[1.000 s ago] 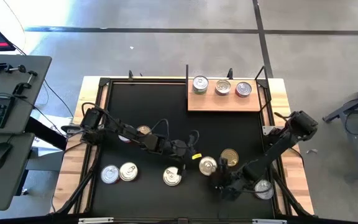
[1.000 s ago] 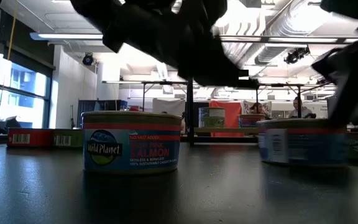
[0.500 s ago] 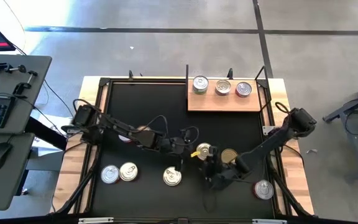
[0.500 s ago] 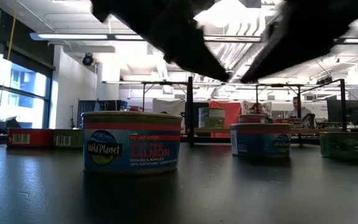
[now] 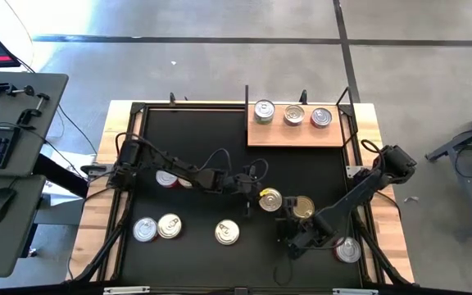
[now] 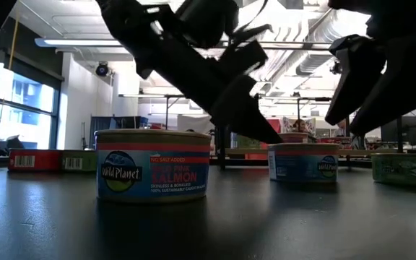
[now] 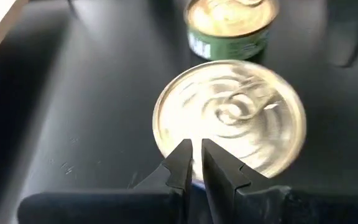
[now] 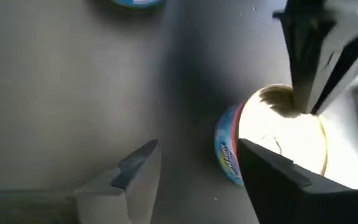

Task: Stack canned seafood by type on shelf
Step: Put the blue-pink tuna can on the shelf

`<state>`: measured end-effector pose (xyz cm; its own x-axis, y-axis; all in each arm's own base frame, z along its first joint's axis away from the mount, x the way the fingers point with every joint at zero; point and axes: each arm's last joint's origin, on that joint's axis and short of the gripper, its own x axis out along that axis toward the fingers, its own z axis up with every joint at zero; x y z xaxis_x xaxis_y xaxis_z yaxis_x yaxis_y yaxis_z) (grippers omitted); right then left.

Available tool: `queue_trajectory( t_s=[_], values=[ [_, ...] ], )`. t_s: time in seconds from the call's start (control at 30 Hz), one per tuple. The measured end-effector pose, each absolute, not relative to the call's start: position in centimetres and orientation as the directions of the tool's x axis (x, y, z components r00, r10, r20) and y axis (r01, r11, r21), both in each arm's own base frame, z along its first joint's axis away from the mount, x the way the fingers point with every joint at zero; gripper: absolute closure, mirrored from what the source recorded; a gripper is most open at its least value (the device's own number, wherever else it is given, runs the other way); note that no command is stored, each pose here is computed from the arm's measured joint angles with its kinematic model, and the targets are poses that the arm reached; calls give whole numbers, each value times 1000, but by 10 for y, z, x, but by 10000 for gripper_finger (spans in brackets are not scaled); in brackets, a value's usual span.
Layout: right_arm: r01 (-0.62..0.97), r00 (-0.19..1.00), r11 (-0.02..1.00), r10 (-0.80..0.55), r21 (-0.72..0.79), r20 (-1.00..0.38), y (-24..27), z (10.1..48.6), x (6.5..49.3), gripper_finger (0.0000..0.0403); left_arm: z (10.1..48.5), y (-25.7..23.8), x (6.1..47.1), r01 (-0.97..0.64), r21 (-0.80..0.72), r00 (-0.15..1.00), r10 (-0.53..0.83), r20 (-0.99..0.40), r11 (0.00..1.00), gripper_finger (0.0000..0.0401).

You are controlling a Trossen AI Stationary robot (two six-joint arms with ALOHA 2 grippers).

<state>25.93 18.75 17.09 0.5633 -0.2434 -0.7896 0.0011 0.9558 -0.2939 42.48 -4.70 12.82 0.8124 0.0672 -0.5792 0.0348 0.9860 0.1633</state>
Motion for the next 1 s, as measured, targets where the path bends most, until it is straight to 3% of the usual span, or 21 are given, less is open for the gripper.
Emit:
queue_trajectory(
  t_s=[0.33, 0.67, 1.0],
  values=[
    [-238, 579, 857, -252, -457, -776, 189, 171, 260, 181, 122, -40, 425, 62, 212, 786, 84, -612, 975, 373],
    [-283, 527, 848, -252, -447, -811, 170, 169, 271, 178, 118, -40, 422, 100, 241, 759, 83, -646, 965, 373],
    [-291, 431, 873, -245, -392, -868, 151, 166, 275, 149, 117, -29, 423, 130, 204, 755, 36, -654, 970, 373]
  ],
)
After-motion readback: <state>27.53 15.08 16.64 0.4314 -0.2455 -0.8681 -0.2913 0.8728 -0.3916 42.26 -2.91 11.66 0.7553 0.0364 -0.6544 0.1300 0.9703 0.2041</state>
